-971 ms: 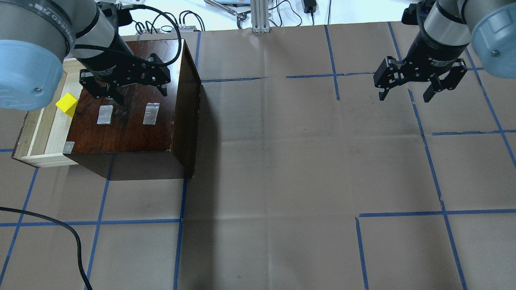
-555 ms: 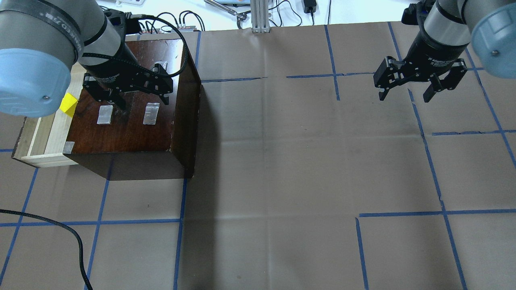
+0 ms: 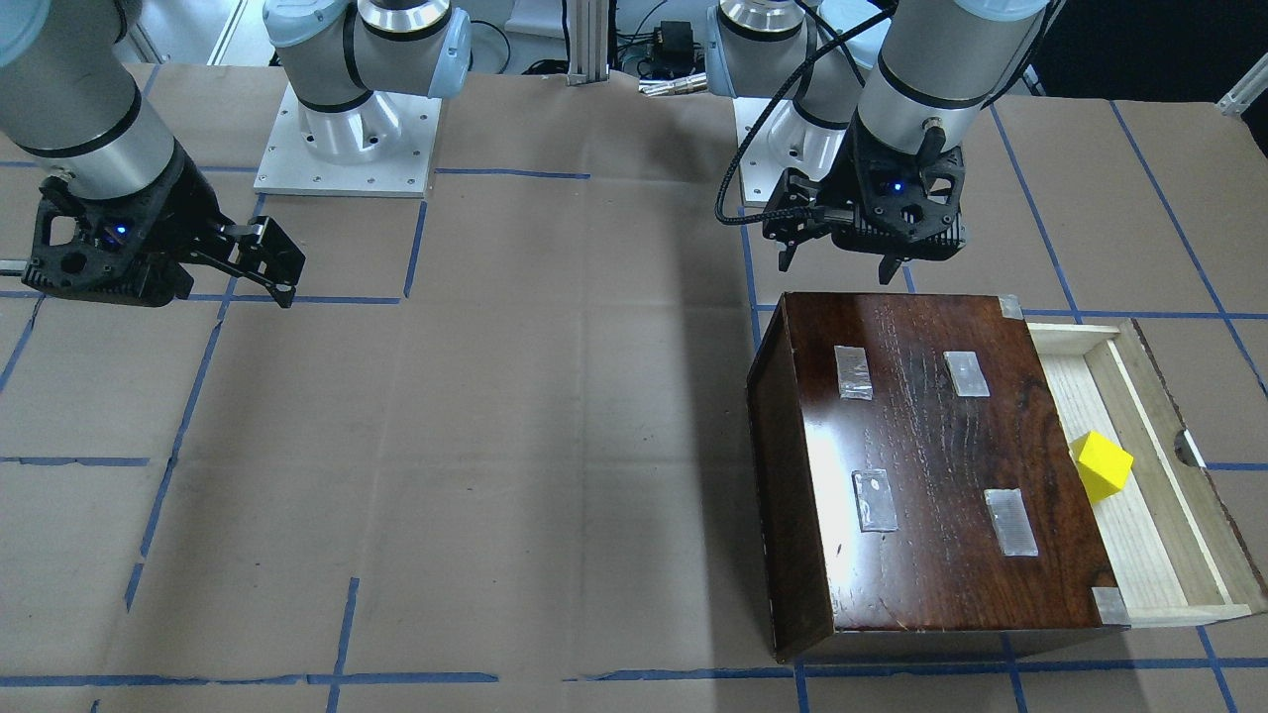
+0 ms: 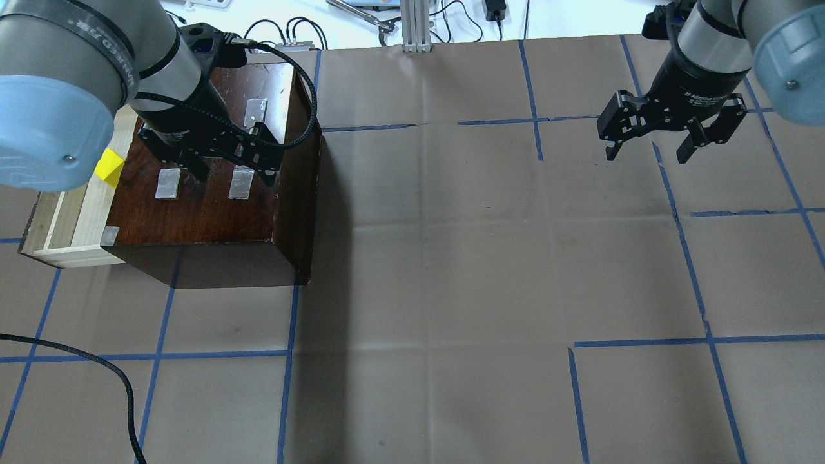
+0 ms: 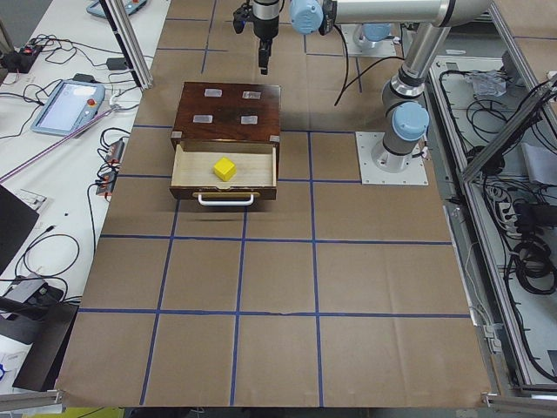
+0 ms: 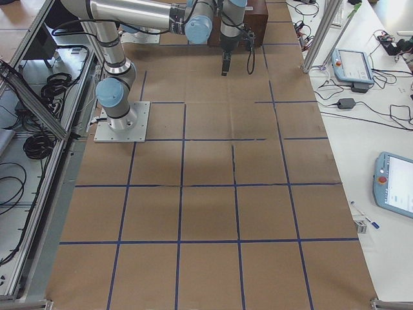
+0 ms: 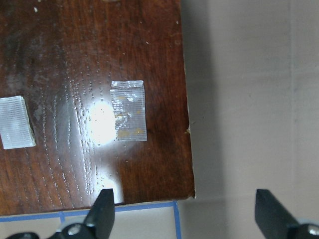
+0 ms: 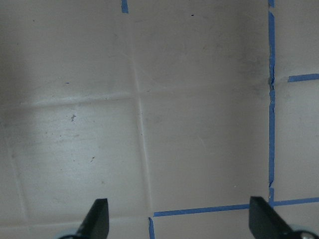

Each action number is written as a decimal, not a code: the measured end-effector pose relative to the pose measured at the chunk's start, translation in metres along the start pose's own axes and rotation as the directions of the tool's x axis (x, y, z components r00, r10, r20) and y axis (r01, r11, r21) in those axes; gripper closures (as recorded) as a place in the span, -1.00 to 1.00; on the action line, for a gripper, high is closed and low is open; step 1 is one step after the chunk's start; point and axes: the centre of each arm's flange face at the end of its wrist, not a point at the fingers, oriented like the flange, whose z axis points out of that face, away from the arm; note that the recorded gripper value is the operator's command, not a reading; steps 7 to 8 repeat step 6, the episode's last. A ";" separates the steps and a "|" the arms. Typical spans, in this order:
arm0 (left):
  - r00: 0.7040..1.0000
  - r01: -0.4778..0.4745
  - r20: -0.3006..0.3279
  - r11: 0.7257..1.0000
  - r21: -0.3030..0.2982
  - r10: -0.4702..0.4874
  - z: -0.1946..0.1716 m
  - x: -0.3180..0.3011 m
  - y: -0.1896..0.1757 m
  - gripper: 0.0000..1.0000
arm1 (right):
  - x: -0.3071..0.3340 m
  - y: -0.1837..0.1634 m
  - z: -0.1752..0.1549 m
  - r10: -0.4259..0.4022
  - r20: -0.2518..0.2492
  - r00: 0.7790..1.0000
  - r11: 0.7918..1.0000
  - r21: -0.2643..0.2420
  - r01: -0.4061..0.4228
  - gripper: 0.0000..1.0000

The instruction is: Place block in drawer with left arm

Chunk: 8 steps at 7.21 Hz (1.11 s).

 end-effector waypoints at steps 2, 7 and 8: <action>1.000 -0.015 0.000 1.000 -0.007 0.015 -0.003 -0.002 0.000 -0.97 | 0.000 0.000 0.000 0.000 0.000 1.000 1.000 -0.001 0.000 -1.00; 1.000 -0.017 0.000 1.000 -0.009 0.017 -0.004 -0.003 0.000 -0.97 | 0.000 0.000 0.000 0.000 0.000 1.000 1.000 -0.001 0.000 -1.00; 1.000 -0.017 0.000 1.000 -0.009 0.017 -0.004 -0.003 0.000 -0.97 | 0.000 0.000 0.000 0.000 0.000 1.000 1.000 -0.001 0.000 -1.00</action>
